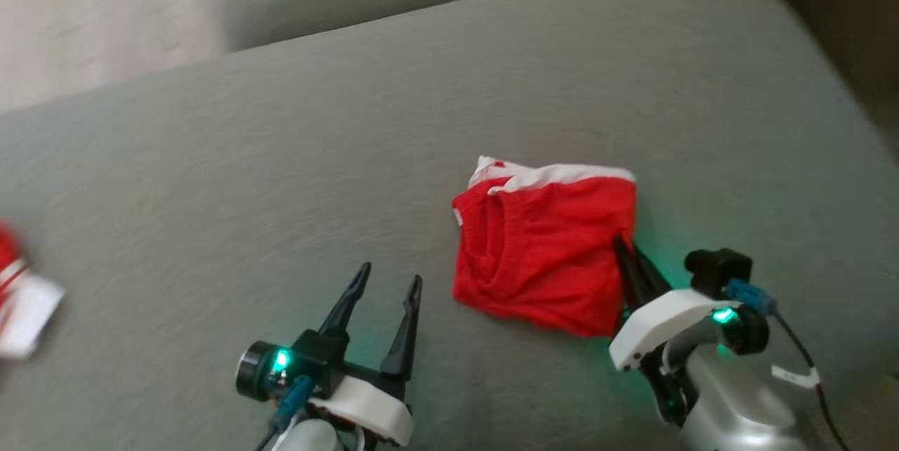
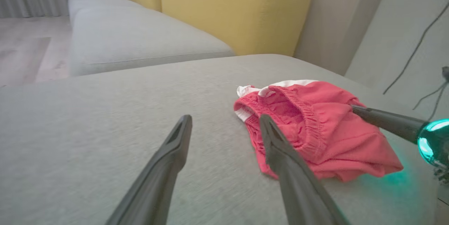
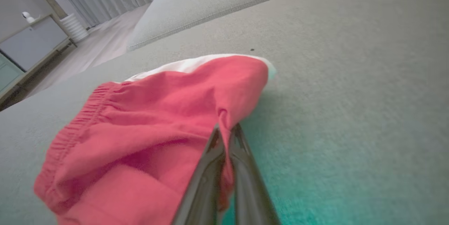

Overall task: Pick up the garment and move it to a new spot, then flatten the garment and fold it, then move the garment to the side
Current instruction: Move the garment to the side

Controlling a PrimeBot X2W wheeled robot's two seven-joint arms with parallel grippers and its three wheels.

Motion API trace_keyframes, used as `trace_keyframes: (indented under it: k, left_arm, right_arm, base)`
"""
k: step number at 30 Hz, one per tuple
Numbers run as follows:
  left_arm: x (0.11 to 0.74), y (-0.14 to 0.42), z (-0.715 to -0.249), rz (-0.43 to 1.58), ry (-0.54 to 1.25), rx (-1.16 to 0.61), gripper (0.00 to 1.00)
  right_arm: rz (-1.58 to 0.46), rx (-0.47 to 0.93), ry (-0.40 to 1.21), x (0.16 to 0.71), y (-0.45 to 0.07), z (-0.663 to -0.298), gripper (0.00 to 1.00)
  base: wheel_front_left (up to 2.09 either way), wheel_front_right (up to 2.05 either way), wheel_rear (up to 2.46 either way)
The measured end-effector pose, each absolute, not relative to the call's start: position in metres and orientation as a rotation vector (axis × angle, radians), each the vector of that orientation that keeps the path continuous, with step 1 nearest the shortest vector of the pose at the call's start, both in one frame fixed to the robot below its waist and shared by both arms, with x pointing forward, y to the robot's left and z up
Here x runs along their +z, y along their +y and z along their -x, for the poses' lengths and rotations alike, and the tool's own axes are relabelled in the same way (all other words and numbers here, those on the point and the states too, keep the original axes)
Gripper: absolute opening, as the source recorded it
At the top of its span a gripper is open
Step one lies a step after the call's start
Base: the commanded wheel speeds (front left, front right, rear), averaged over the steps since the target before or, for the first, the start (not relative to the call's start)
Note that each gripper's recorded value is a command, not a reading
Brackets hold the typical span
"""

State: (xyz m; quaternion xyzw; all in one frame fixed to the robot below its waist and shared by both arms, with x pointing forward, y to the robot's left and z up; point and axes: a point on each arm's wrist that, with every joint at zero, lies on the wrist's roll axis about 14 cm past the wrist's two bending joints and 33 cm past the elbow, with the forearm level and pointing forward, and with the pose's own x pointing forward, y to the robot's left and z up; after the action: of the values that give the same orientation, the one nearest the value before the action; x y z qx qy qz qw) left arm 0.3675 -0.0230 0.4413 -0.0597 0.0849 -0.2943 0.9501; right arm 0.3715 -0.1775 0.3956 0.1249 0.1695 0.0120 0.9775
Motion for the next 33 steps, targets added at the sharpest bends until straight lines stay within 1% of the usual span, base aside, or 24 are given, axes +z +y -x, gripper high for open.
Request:
trace_keyframes:
  k: [5,9,11,14,17,20,21,22,23,24,25,27,33]
  left_arm:
    - [0.441,-0.078,-0.354,0.124,0.19,-0.777,1.0]
    - [0.435,-0.109,-0.338,0.14,0.224,-0.894,1.0]
    - [0.433,-0.117,-0.333,0.143,0.235,-0.923,1.0]
    - [0.425,-0.116,-0.332,0.14,0.26,-0.92,1.0]
    - [0.417,-0.105,-0.335,0.123,0.274,-0.893,1.0]
    - [0.409,-0.094,-0.338,0.112,0.29,-0.862,1.0]
    - [0.406,-0.09,-0.339,0.109,0.296,-0.853,1.0]
    - [0.399,-0.082,-0.342,0.103,0.309,-0.828,1.0]
    - [0.399,-0.082,-0.342,0.103,0.309,-0.828,1.0]
    - [0.396,-0.078,-0.343,0.099,0.316,-0.817,1.0]
    - [0.39,-0.069,-0.35,0.094,0.324,-0.793,1.0]
    - [0.387,-0.059,-0.362,0.095,0.321,-0.759,1.0]
    - [0.381,-0.044,-0.376,0.099,0.322,-0.705,1.0]
  right_arm:
    - [-0.268,-0.088,0.332,0.396,-0.213,-0.339,0.0]
    - [-0.276,-0.174,0.32,0.398,-0.238,-0.319,0.0]
    - [-0.274,-0.202,0.324,0.397,-0.246,-0.313,0.0]
    - [-0.254,-0.214,0.35,0.39,-0.25,-0.311,0.0]
    - [-0.198,-0.198,0.363,0.391,-0.255,-0.322,0.0]
    - [-0.105,-0.186,0.343,0.405,-0.274,-0.347,0.0]
    - [-0.068,-0.184,0.333,0.412,-0.283,-0.356,0.0]
    - [0.011,-0.183,0.323,0.425,-0.301,-0.374,0.0]
    - [0.011,-0.183,0.323,0.425,-0.301,-0.374,0.0]
    - [0.046,-0.185,0.324,0.43,-0.31,-0.382,0.0]
    - [0.132,-0.198,0.35,0.436,-0.333,-0.4,0.0]
    - [0.196,-0.232,0.381,0.439,-0.36,-0.412,0.0]
    - [0.291,-0.331,0.422,0.453,-0.417,-0.424,0.0]
  base:
    - [0.0,0.0,0.0]
    - [0.0,0.0,0.0]
    - [0.0,0.0,0.0]
    - [0.0,0.0,0.0]
    - [0.0,0.0,0.0]
    - [0.0,0.0,0.0]
    - [0.0,0.0,0.0]
    - [0.0,0.0,0.0]
    - [0.0,0.0,0.0]
    - [0.0,0.0,0.0]
    - [0.0,0.0,0.0]
    - [0.0,0.0,0.0]
    - [0.0,0.0,0.0]
